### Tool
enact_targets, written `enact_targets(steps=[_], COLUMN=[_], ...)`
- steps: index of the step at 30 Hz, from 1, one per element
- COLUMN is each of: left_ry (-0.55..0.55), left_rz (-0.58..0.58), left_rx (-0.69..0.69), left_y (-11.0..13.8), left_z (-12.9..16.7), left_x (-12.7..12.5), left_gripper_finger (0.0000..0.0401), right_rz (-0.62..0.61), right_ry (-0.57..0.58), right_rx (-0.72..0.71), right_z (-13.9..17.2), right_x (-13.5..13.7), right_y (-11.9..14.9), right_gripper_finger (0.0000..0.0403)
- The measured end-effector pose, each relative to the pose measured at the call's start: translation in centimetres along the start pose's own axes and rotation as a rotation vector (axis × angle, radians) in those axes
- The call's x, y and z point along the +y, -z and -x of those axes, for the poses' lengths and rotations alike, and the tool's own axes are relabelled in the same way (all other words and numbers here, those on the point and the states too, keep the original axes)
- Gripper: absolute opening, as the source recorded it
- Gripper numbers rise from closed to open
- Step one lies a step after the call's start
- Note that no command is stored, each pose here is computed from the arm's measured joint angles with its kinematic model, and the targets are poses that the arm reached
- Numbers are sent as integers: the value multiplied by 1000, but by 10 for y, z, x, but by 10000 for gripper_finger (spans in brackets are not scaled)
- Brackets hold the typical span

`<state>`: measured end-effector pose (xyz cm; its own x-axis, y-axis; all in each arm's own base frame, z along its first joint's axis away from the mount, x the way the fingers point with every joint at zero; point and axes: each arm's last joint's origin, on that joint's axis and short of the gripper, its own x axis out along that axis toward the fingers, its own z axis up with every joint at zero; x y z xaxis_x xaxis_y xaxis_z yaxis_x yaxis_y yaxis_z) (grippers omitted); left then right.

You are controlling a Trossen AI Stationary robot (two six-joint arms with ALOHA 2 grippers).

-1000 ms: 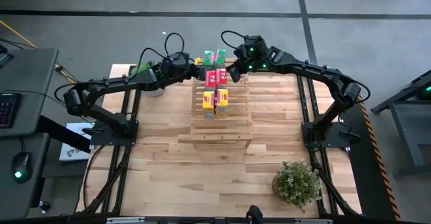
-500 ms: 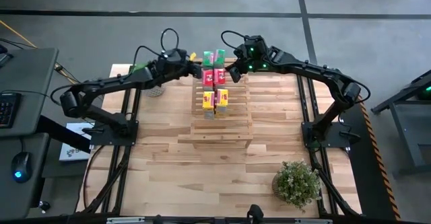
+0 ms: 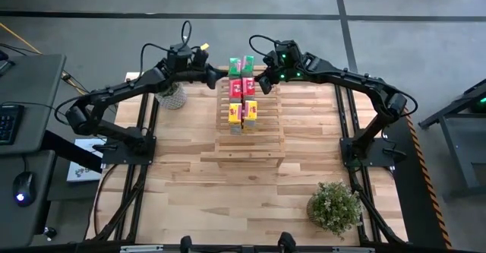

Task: Stack cereal on shelf
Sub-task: Adjust the cereal boxes on the shelf

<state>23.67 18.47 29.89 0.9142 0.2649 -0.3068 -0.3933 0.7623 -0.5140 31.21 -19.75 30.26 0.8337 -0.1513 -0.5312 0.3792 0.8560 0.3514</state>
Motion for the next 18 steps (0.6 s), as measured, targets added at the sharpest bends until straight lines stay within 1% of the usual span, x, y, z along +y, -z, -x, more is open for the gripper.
enact_targets(steps=[2,13,18], left_ry=[17,32,6], left_rz=[1,4,-1], left_rx=[12,25,15], left_y=[0,3,4], left_z=[0,-1,-3], left_x=[0,-4,-6], left_gripper_finger=[0,0,0], right_rz=[0,-7,13], right_ry=[-5,1,6], right_rx=[1,24,24], right_z=[0,1,7], right_x=[0,-1,0], right_y=[0,2,1], right_gripper_finger=[0,0,0])
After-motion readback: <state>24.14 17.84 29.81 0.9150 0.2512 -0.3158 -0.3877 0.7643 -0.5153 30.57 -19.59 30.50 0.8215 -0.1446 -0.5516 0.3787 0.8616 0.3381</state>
